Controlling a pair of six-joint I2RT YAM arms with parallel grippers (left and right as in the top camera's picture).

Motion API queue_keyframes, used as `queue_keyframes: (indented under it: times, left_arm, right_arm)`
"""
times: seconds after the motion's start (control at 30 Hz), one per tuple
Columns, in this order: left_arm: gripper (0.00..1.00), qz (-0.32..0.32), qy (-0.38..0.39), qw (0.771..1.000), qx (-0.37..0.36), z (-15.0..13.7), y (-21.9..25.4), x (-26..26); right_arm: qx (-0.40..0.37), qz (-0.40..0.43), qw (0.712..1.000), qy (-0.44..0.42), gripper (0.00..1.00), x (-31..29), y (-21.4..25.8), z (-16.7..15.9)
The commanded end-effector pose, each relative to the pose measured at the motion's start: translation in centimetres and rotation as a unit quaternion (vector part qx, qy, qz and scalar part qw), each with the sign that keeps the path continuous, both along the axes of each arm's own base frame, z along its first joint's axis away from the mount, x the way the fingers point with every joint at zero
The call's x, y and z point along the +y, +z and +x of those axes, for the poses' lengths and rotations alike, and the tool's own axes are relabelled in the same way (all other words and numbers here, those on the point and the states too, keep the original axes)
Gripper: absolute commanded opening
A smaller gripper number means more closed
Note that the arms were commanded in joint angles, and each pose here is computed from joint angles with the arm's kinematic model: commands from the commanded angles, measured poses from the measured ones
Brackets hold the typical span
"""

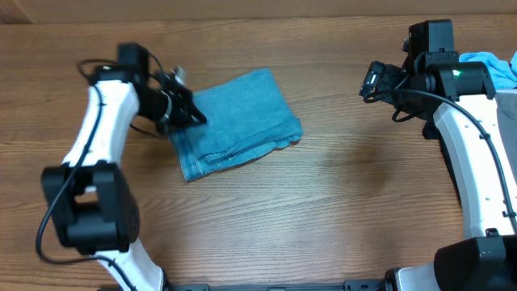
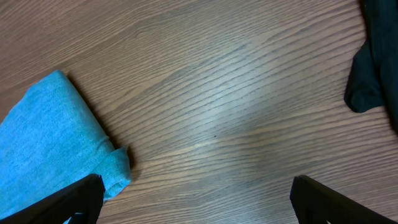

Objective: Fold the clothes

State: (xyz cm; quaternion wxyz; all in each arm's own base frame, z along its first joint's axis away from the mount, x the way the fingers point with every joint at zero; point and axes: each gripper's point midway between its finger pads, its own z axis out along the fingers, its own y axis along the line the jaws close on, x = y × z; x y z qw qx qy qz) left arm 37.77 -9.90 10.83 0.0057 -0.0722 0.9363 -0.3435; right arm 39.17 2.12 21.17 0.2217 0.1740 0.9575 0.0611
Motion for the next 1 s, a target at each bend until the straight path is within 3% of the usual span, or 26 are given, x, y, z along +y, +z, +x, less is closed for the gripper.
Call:
queue_keyframes:
  times: [0.0,0.27,0.4,0.53,0.63,0.8,0.97]
  left_arm:
    - [0.04,-0.030,-0.032,0.997,0.057,-2.7,-4.9,-1.3]
    - [0.04,-0.061,-0.032,0.984,0.163,-6.7,-13.3,-1.8]
    - [0.04,-0.066,-0.033,0.982,0.173,-7.0,-13.9,-1.9]
    - [0.04,-0.113,-0.029,0.985,0.126,-5.1,-10.1,-3.0]
    - [0.04,-0.149,-0.038,0.987,0.044,-3.2,-4.4,-4.1]
    - [0.04,-0.129,-0.046,0.989,-0.058,-1.2,1.3,-5.7]
    - [0.04,-0.084,-0.053,0.990,-0.103,0.4,1.2,-8.4]
  right_arm:
    - [-0.001,-0.004,1.000,-0.001,1.00,-0.2,-0.1,0.0]
    - [-0.001,-0.004,1.000,-0.001,1.00,-0.2,-0.1,0.0]
    - [-0.001,-0.004,1.000,-0.001,1.00,-0.2,-0.1,0.0]
    - [-0.001,-0.004,1.000,-0.001,1.00,-0.2,-0.1,0.0]
    - [-0.001,-0.004,1.000,-0.001,1.00,-0.2,-0.1,0.0]
    - [-0.001,-0.004,1.000,-0.001,1.00,-0.2,-0.1,0.0]
    - [-0.001,-0.004,1.000,-0.001,1.00,-0.2,-0.1,0.0]
